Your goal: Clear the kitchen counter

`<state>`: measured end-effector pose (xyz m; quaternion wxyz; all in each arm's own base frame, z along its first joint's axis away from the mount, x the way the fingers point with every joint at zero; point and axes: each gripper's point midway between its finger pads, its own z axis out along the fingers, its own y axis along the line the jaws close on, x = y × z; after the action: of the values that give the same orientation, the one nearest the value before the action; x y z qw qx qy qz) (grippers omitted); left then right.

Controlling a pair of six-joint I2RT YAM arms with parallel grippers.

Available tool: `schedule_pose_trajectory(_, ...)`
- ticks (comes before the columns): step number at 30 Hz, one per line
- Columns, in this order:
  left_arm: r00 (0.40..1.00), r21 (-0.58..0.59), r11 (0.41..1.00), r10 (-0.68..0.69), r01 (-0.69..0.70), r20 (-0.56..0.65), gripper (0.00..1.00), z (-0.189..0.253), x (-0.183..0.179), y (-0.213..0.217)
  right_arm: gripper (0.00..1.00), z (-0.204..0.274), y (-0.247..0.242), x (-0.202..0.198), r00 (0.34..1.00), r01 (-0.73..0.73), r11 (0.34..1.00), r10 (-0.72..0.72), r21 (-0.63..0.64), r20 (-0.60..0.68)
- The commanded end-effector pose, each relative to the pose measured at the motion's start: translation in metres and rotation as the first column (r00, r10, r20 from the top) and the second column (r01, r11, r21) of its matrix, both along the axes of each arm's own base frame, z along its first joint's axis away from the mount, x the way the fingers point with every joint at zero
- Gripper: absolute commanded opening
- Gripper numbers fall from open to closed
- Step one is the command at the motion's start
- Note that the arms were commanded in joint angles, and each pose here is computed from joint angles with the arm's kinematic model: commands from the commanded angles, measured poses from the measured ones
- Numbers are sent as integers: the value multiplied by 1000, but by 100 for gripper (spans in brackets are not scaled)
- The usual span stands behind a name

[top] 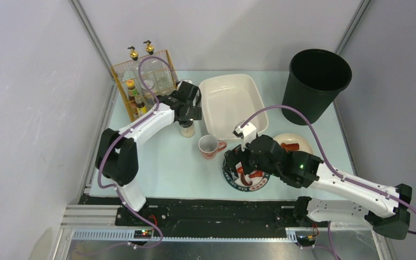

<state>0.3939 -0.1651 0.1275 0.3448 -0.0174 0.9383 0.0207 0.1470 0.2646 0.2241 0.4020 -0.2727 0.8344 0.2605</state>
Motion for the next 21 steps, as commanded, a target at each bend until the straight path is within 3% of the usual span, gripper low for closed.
schedule_pose_trajectory(1,1000,12,1000,15,-15,-10,100,-8,3,8,100,7,5,0,1000,-3,1000,3,31,12)
schedule_pose_trajectory(13,998,0,1000,12,-12,-62,87,-28,1,9,100,6,5,0,1000,-1,1000,0,28,8)
schedule_pose_trajectory(21,998,-7,1000,5,-6,-65,57,-28,0,8,100,6,5,0,1000,2,1000,-2,29,6)
